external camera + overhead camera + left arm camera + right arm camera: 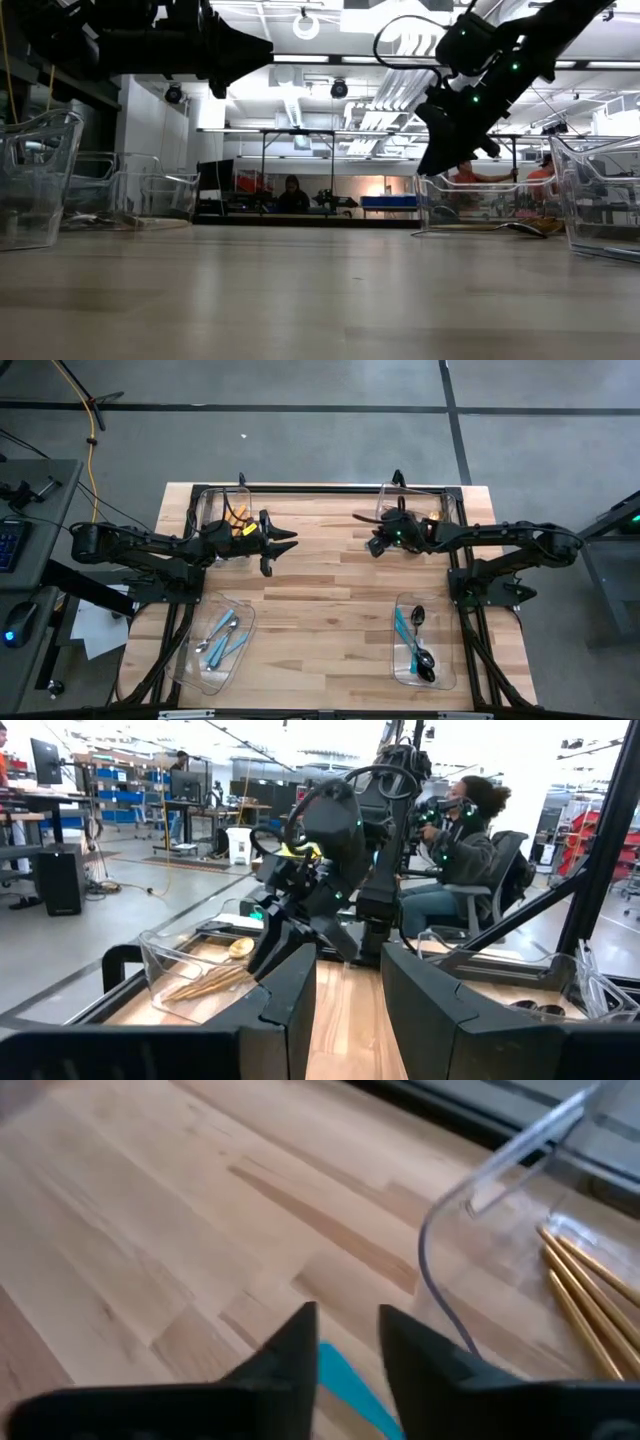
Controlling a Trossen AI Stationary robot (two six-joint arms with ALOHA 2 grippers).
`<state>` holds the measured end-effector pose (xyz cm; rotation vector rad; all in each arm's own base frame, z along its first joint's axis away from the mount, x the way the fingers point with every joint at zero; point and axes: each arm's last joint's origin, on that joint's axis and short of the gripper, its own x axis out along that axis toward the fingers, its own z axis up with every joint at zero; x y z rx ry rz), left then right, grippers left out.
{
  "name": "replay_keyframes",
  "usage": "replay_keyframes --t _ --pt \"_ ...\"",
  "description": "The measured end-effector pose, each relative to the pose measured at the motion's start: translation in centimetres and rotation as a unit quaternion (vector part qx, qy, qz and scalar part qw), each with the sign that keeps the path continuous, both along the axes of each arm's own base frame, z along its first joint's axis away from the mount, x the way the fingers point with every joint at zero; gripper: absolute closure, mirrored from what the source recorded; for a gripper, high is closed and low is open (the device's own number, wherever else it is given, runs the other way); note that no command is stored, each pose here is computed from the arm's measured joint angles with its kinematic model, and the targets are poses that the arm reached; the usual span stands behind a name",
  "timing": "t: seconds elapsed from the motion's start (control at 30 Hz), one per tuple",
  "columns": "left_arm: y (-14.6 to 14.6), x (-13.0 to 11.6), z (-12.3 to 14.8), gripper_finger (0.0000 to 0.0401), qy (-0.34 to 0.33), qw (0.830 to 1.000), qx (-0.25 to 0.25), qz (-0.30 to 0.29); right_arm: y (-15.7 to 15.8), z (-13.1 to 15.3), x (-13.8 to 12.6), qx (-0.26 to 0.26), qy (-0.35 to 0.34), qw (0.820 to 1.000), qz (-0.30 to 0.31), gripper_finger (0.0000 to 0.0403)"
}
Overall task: Sort silverware by color (type)
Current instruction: Put the blue spoon into the bottom right transparent bin
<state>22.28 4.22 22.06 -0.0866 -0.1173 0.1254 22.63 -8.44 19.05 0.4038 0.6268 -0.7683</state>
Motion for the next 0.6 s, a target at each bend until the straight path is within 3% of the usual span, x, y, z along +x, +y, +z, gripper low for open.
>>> replay_keyframes --t 0.17,0.3,0.6 --pt "0.0 0.0 0.0 0.0295 -0.001 1.0 0.0 0.0 0.1 0.0 -0.1 0.01 0.01 1.0 -0.012 0.0389" --pt "0.0 0.0 0.0 0.0295 0.002 1.0 0.023 0.003 0.1 -0.4 -0.5 0.03 0.02 0.998 -0.044 0.039" --pt "0.0 0.0 0.3 0.0295 -0.007 0.999 0.034 0.004 0.0 -3.0 -0.3 0.075 0.1 0.991 -0.053 0.0402"
